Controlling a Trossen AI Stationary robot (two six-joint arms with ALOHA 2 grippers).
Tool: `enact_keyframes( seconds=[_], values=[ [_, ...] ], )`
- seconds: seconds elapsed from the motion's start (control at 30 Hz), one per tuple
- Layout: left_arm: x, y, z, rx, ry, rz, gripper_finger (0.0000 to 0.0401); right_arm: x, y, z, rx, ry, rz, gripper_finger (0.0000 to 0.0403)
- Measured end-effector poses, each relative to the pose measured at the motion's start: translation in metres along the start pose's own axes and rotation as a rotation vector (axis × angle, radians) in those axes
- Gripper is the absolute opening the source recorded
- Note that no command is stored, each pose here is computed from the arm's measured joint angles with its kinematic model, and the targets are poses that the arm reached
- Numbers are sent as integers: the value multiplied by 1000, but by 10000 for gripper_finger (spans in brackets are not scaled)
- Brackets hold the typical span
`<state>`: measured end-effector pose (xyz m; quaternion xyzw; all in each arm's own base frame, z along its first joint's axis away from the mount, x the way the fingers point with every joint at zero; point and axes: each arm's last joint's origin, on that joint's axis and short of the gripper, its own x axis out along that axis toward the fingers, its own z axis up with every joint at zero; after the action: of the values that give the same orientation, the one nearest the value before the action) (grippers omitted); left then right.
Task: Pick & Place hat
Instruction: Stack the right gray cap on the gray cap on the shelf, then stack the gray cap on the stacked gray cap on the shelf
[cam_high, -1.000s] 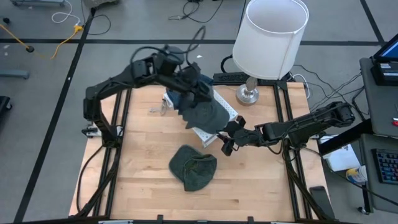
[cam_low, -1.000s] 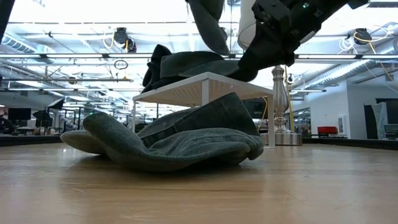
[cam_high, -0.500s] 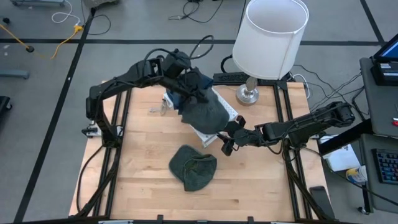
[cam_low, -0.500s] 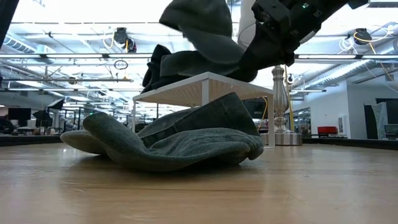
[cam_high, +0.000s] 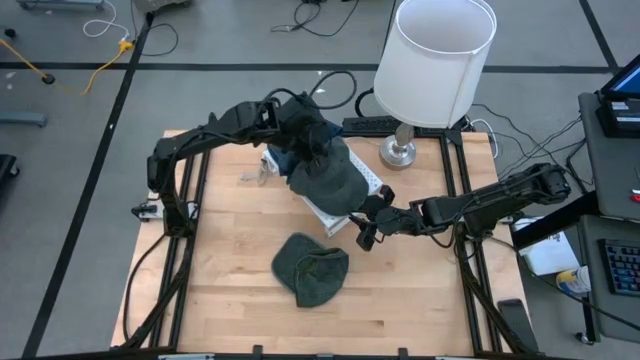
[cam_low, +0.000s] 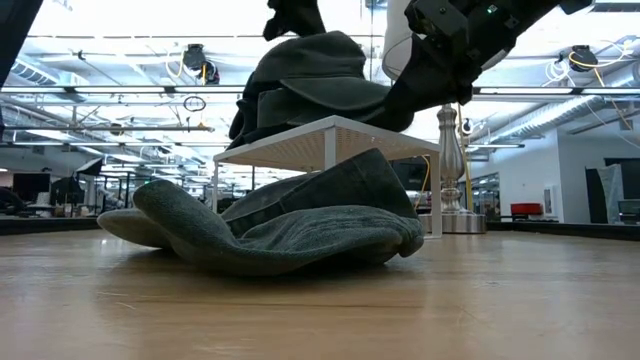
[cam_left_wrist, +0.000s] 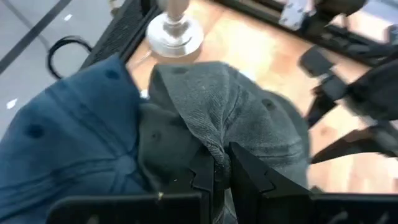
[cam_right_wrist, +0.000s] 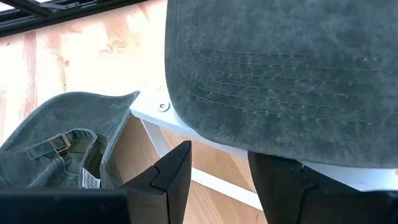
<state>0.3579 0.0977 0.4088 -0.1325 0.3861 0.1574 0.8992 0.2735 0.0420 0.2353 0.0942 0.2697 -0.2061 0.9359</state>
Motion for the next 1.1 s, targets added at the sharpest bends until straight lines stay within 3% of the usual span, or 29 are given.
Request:
enact_keyframes(
  seconds=[0.2, 0.53, 0.83, 1.1],
  values=[
    [15, 0, -3, 31, 42, 118, 28, 0, -1, 0, -18, -10, -22, 150],
    [45, -5, -7, 83, 92, 221, 32, 0, -1, 1, -21, -15, -32, 150],
    [24, -2, -4, 53, 44, 227, 159, 0, -1, 0, -18, -11, -21, 150],
    [-24, -5, -3, 36, -53, 179, 247, 0, -1, -1, 63, 4, -21, 150]
  ],
)
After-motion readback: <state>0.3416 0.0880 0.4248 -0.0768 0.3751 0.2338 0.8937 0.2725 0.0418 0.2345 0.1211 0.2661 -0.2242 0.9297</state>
